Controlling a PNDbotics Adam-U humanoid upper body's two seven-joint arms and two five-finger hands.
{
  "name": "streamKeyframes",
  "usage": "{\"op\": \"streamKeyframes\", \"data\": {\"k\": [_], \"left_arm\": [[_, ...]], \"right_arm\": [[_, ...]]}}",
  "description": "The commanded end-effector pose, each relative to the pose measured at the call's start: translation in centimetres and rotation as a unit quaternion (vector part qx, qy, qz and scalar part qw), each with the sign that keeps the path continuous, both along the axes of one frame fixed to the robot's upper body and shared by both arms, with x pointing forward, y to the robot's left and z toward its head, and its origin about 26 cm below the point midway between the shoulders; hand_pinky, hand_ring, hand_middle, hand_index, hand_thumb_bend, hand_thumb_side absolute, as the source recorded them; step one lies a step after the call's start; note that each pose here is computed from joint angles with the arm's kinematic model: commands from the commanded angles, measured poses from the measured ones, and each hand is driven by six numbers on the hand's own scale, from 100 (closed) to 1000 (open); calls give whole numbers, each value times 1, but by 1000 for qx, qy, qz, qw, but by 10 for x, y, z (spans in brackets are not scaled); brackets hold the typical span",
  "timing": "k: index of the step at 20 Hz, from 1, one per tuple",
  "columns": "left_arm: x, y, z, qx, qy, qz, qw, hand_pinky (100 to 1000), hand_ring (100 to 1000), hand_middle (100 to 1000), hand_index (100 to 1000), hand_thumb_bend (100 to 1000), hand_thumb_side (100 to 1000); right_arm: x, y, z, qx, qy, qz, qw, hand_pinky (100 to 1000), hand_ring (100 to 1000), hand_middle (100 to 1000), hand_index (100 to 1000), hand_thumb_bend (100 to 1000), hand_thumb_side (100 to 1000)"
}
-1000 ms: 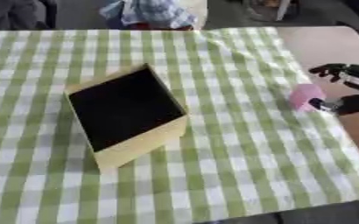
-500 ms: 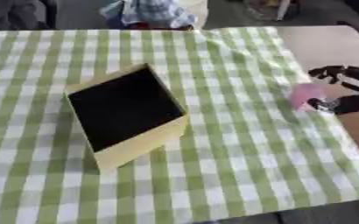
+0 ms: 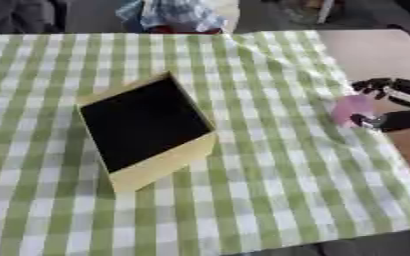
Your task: Pick up objects on the table and place them in the box.
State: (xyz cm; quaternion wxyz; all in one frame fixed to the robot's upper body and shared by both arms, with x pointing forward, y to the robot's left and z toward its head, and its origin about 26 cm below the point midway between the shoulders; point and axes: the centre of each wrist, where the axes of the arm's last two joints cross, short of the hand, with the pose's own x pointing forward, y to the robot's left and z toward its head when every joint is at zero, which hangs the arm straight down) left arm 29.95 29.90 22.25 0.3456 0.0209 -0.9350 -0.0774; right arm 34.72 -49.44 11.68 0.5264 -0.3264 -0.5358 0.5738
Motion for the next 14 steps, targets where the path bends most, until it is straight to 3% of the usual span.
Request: {"op": "streamKeyframes", "data": {"k": [1,8,11,14], "left_arm": [[-2,0,8,7,-14,-5,1000,896,759,835,813,260,885],[-2,0,8,7,-14,-4,1000,896,758,835,812,260,886],[-2,0,8,7,-14,-4,1000,896,757,835,812,260,886],[-2,0,8,7,-13,-4,1000,897,757,835,812,259,887]], "right_arm": [[2,-6,15,-13,-13,-1,1000,782,886,875,1000,281,635],[2,-6,12,-14,-9,-3,1000,778,875,853,996,252,586],[1,-6,10,-16,-6,-6,1000,776,867,839,988,227,513],[1,-7,9,-18,-6,-7,1000,771,855,821,980,184,385]]}}
